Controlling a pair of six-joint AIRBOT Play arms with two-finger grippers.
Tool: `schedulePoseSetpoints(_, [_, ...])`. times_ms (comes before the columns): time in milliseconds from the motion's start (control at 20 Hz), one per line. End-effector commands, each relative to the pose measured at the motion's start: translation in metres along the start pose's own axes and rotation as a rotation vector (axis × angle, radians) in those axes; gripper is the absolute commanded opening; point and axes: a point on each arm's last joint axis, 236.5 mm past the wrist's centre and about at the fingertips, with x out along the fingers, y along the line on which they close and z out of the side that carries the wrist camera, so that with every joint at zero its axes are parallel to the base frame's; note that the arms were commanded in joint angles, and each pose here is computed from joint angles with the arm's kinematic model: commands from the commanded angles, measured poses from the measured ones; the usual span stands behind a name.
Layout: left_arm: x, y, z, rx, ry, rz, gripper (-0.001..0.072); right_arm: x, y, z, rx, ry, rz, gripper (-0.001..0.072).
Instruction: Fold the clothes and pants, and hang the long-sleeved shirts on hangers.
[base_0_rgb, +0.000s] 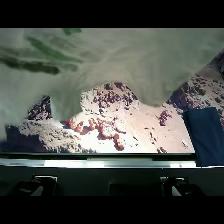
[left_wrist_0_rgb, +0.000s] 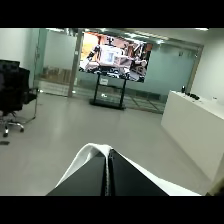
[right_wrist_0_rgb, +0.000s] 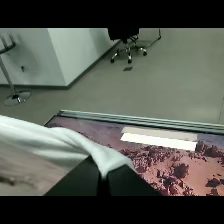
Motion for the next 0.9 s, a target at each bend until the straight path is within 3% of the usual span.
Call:
schedulePoseSetpoints(0, [-0.014,-0.003,-0.008,-0.025,0.049,-0.018,0.0016,-0.003,-0.001,0.004,0.062,-0.007,-0.012,0.0032])
schedulePoseSetpoints(200, [0.054,-0.007,-0.092,-0.039,0.285,-0.011,0.0016,0.068,-0.047,-0.052,0.244,0.204,-0.066,0.0032])
schedulePoseSetpoints(400, [0.143,-0.005,-0.269,0.007,0.701,-0.012,0.0016,0.155,-0.121,-0.157,0.351,0.519,-0.176,0.0032])
schedulePoseSetpoints(700, [0.194,0.001,-0.555,-0.043,1.175,-0.060,0.0015,0.247,-0.224,-0.362,0.514,0.952,-0.322,0.0032])
schedulePoseSetpoints(850, [0.190,-0.007,-0.643,-0.106,1.276,-0.076,0.0016,0.263,-0.257,-0.464,0.584,1.118,-0.375,0.0031])
